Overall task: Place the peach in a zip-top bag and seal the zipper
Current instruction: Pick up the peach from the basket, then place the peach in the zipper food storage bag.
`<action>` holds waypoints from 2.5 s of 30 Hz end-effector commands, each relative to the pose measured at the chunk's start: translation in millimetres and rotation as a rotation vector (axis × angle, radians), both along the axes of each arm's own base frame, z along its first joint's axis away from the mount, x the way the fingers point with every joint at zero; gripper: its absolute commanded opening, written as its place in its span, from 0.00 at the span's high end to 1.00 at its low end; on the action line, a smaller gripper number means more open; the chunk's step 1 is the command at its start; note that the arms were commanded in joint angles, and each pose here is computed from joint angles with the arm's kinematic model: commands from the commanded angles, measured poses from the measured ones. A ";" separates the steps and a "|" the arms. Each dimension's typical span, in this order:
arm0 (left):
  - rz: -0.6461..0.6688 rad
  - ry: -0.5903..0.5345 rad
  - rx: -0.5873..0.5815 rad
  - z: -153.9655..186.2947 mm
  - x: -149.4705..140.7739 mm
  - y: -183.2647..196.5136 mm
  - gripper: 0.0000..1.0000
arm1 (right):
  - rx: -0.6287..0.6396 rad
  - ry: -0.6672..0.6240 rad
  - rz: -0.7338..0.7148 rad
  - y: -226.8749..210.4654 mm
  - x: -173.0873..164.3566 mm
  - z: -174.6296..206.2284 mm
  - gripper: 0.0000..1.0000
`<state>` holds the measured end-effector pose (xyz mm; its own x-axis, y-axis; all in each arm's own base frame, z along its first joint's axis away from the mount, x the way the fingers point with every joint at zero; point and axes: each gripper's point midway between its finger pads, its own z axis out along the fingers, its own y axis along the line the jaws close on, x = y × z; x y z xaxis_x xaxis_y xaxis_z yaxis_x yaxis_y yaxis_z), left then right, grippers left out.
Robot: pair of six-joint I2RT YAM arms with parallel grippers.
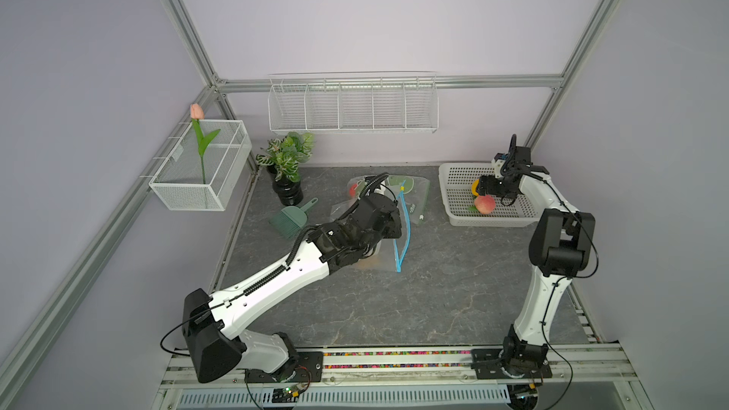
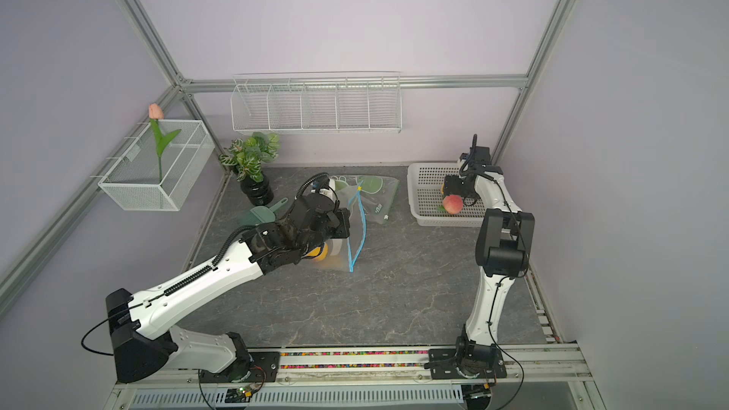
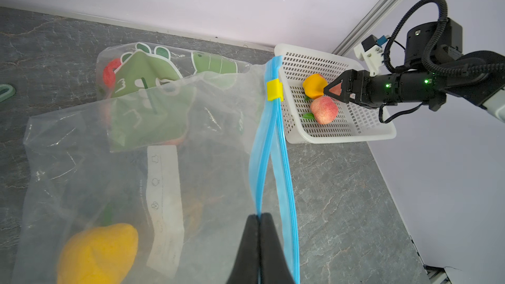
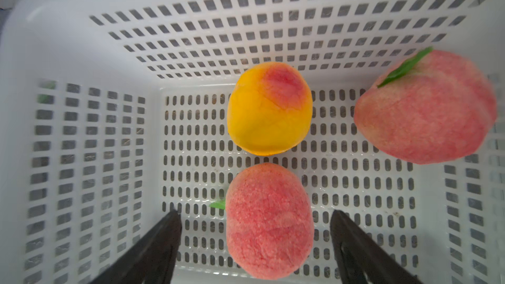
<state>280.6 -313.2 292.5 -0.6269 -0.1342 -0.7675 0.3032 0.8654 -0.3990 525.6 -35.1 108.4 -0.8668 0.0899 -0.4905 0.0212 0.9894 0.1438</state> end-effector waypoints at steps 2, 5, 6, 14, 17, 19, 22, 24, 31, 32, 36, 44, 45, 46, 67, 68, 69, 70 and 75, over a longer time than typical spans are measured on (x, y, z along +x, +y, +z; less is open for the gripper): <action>0.018 -0.008 0.016 1.1 0.7 5.1 1.00 | -0.024 0.074 0.003 -5.5 -9.3 -12.8 0.13; 0.019 -0.007 0.018 -0.1 0.6 5.5 1.00 | -0.026 0.101 0.002 -6.7 -10.3 -20.3 0.14; 0.018 -0.007 0.017 0.2 0.4 5.3 1.00 | -0.021 0.111 0.005 -5.7 -10.9 -22.1 0.15; 0.019 0.000 0.023 -3.7 1.3 4.6 1.00 | 0.006 0.144 -0.005 -2.4 -12.2 -37.0 0.17; 0.020 -0.003 0.018 -1.8 1.0 5.2 1.00 | 0.014 0.152 -0.012 -2.4 -12.6 -40.5 0.19; 0.024 -0.005 0.020 -1.9 1.3 6.5 1.00 | 0.017 0.158 -0.013 -1.4 -13.3 -43.0 0.21; 0.026 -0.008 0.020 -1.3 1.0 7.3 1.00 | 0.033 0.163 -0.006 1.2 -14.7 -44.9 0.28; 0.025 -0.005 0.021 -2.3 0.4 7.4 1.00 | 0.039 0.162 -0.004 2.3 -15.6 -43.0 0.32; 0.027 -0.006 0.021 -2.2 0.7 8.0 1.00 | 0.097 0.071 -0.015 8.2 -18.3 -9.3 0.37; 0.028 -0.005 0.018 -2.0 0.9 7.7 1.00 | 0.108 0.050 -0.017 9.4 -19.4 -2.4 0.37; 0.026 -0.007 0.018 -1.5 1.5 6.6 1.00 | 0.151 -0.028 -0.016 16.2 -27.5 25.4 0.37; 0.016 -0.007 0.006 -0.8 2.2 2.1 1.00 | 0.274 -0.217 0.016 40.5 -54.4 86.6 0.37; 0.013 -0.007 0.003 -0.3 2.0 1.1 1.00 | 0.298 -0.238 0.024 46.3 -59.5 94.5 0.37; 0.013 -0.007 0.000 -0.2 2.3 0.6 1.00 | 0.317 -0.258 0.031 50.3 -64.0 102.2 0.37; 0.000 0.027 -0.023 -13.0 11.6 -22.4 1.00 | 0.622 -0.496 0.418 195.3 -189.4 202.9 0.36; -0.001 0.028 -0.021 -14.3 12.4 -23.7 1.00 | 0.624 -0.499 0.431 200.0 -194.1 203.2 0.36; -0.003 0.030 -0.023 -14.6 13.6 -25.6 1.00 | 0.628 -0.504 0.447 204.9 -198.6 204.0 0.35; -0.006 0.031 -0.022 -14.9 13.7 -27.5 1.00 | 0.629 -0.506 0.455 207.5 -201.3 203.2 0.35; -0.029 0.039 -0.026 -14.7 16.0 -37.9 1.00 | 0.654 -0.495 0.512 228.6 -214.1 201.3 0.35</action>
<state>293.1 -341.7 260.0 -0.6688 -0.0962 -0.7372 0.3041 0.8694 -0.3894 317.5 181.8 305.4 -0.5909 0.1370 -0.7950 -0.5757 0.6187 0.5346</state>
